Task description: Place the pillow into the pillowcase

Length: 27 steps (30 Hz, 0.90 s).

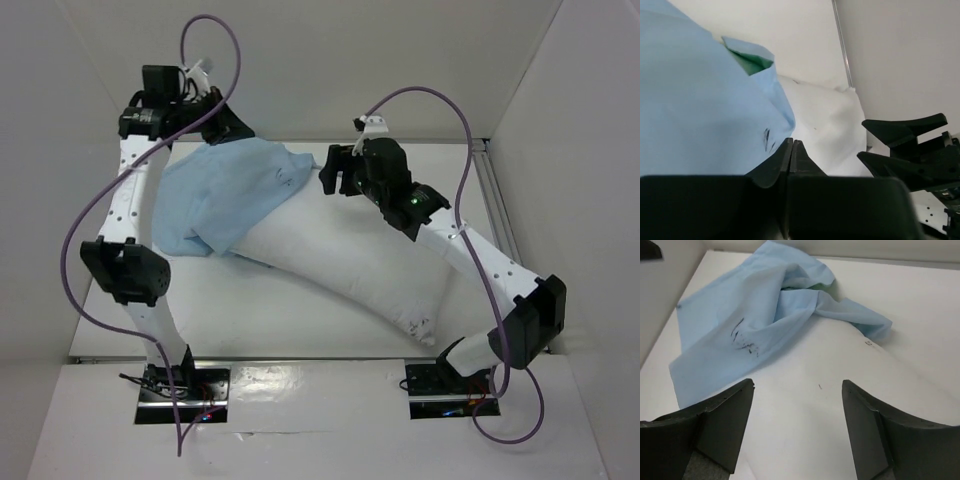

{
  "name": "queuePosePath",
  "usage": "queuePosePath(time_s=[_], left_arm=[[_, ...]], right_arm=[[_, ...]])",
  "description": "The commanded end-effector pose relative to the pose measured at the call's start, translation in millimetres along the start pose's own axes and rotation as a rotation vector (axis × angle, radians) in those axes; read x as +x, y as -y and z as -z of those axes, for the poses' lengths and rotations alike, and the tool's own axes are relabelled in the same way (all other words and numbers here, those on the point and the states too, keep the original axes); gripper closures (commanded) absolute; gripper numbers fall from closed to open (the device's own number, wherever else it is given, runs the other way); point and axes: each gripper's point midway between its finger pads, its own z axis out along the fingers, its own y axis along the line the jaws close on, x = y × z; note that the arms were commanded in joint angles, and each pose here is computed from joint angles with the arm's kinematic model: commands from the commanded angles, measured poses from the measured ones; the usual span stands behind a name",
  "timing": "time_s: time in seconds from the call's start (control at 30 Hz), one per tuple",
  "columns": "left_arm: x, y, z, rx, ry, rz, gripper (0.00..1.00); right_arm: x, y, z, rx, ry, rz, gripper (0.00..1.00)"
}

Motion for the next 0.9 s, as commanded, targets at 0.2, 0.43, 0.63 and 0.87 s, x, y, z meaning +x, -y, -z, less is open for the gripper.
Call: queuePosePath(time_s=[0.2,0.43,0.63,0.87], left_arm=[[25,-15,109,-0.211,0.180,-0.066,1.00],[130,-90,140,-0.476,0.243,0.198,0.88],[212,-134,118,-0.490,0.169,0.357,0.19],[229,-165,94,-0.483,0.171,0.306,0.22]], right_arm=[[53,-88,28,-0.152,-0.245,0.480,0.15],[136,-133,20,-0.148,-0.290,0.661,0.12],[175,-105,-31,0.014,-0.310,0.721,0.15],[165,-104,-52,-0.020,-0.320,0.628,0.17]])
